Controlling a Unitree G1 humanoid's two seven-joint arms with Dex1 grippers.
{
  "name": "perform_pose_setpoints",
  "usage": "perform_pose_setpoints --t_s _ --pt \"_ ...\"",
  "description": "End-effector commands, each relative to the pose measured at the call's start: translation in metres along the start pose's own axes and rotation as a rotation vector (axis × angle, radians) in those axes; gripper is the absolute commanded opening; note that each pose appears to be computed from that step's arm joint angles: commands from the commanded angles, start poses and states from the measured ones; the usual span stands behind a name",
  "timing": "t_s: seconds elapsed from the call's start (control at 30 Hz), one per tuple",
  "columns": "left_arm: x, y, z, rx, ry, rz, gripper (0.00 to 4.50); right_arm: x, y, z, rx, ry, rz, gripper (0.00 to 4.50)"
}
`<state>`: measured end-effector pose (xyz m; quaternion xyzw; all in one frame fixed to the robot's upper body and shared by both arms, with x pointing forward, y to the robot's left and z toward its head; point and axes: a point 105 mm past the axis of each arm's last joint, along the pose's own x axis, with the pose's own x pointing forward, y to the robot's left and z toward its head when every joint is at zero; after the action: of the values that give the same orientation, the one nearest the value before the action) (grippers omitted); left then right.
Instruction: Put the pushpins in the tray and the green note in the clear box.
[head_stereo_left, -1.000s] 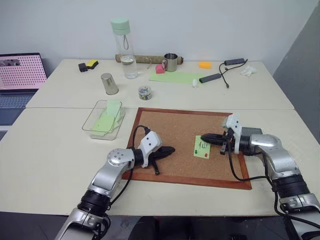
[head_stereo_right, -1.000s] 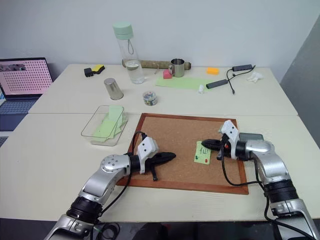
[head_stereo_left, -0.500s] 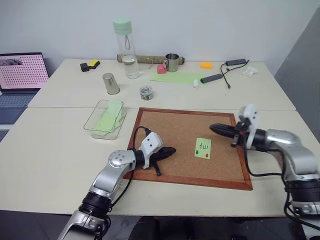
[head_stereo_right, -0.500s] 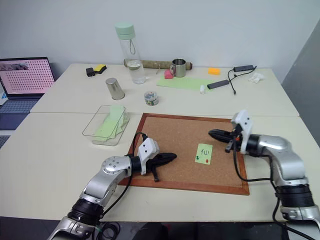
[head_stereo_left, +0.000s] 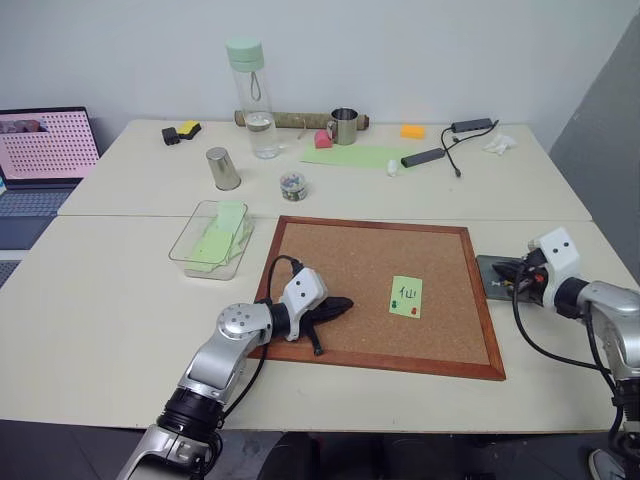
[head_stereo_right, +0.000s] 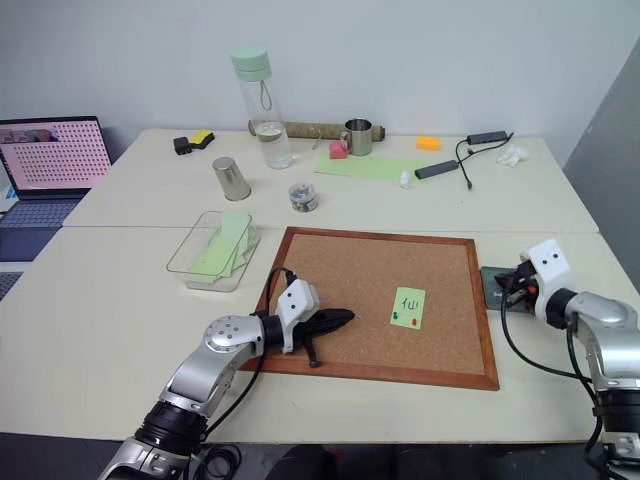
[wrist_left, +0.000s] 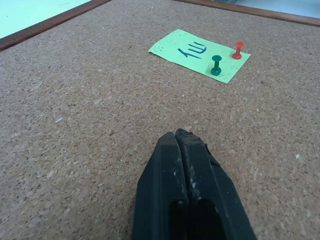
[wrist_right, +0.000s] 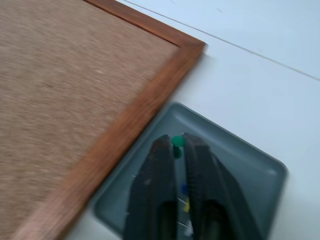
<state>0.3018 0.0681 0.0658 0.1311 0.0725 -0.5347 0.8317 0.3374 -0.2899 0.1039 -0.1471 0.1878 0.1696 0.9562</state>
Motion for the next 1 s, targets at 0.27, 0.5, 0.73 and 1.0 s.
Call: perform_pose_setpoints --t_s 0.27,0.5,0.73,1.0 --pt "0.004 -0.014 -0.015 -0.024 0.045 -0.036 0.00 -0.015 -0.008 0.032 -0.031 -0.095 -0.001 2.83" --pt "0.003 -0.015 -0.016 -0.019 0.052 -0.047 0.00 -0.034 0.076 0.046 -0.173 -0.147 0.417 3.55" --pt "0.003 -0.015 -0.016 -0.008 0.062 -0.055 0.00 -0.025 0.128 0.043 -0.179 -0.175 0.569 3.55" --pt "0.003 -0.015 -0.017 -0.006 0.066 -0.059 0.00 -0.005 0.144 0.031 -0.204 -0.169 0.601 3.55"
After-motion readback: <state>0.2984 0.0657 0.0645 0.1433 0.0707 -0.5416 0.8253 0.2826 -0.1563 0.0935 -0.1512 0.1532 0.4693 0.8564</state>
